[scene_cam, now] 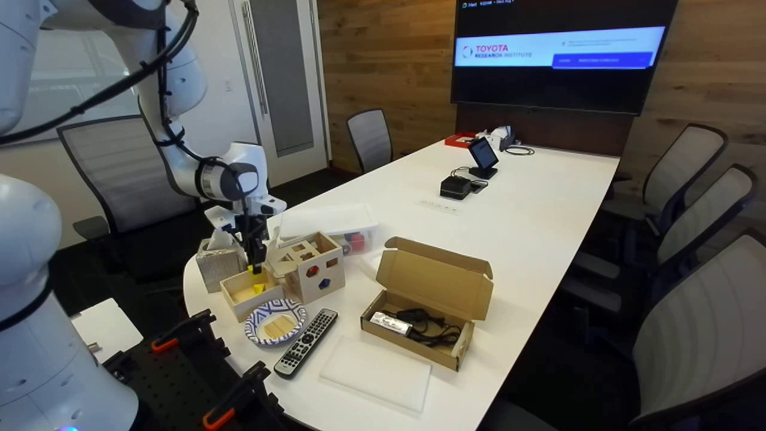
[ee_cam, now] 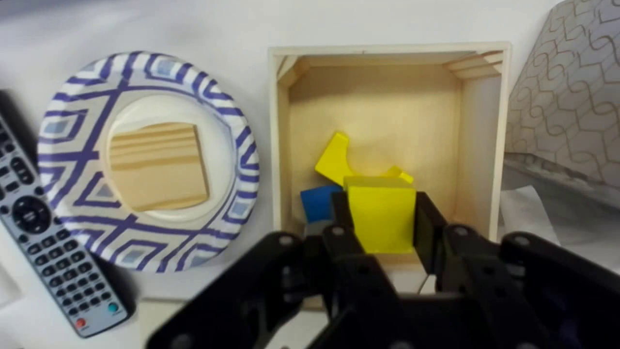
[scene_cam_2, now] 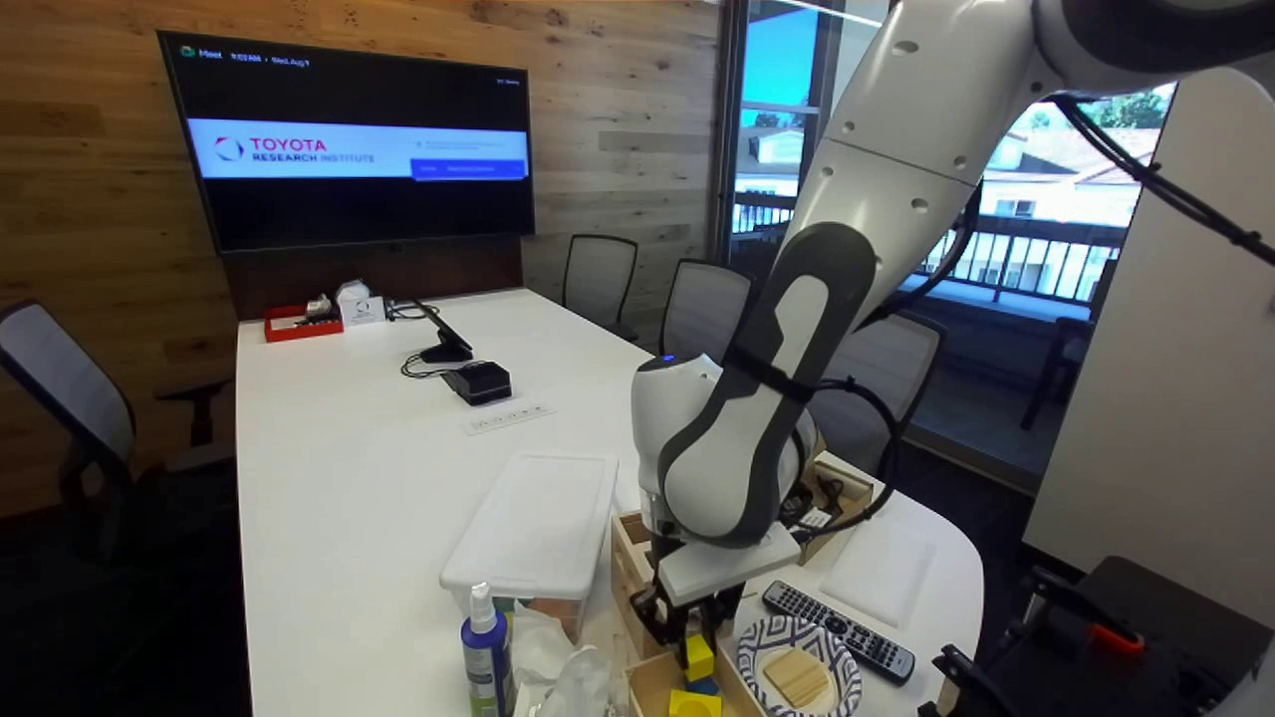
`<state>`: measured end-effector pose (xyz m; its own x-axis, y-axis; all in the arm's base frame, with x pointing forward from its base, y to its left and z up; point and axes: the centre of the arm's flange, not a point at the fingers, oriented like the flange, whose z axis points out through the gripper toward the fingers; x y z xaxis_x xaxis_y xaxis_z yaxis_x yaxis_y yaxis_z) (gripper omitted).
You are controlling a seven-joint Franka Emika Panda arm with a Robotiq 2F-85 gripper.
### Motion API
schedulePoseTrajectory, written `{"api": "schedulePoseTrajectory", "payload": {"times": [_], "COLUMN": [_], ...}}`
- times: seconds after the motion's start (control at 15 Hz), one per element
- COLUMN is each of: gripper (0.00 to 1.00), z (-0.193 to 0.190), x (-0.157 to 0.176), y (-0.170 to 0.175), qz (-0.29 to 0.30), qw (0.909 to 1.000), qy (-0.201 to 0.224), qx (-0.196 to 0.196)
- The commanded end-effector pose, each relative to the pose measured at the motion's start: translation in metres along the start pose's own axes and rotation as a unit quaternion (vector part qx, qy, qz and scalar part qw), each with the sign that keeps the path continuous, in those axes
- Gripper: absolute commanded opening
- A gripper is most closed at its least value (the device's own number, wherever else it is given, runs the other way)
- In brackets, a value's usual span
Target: Pick up the yellow block and put it in the object through square hole
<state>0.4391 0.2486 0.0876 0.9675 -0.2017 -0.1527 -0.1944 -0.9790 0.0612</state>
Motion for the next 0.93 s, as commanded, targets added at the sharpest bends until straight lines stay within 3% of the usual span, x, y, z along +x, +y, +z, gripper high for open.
{"api": "schedulePoseTrajectory", "payload": {"times": [0.0, 0.53, 0.87], "gripper": [0.09, 0.09, 0.09], "z": [-0.043, -0.081, -0.084], "x": [0.016, 0.056, 0.075], "y": [0.014, 0.044, 0.045], "qz": [-0.03, -0.083, -0.103], "qw": [0.9994, 0.9958, 0.9931], "qy": [-0.002, 0.034, 0.053], "qx": [-0.015, -0.018, -0.02]}}
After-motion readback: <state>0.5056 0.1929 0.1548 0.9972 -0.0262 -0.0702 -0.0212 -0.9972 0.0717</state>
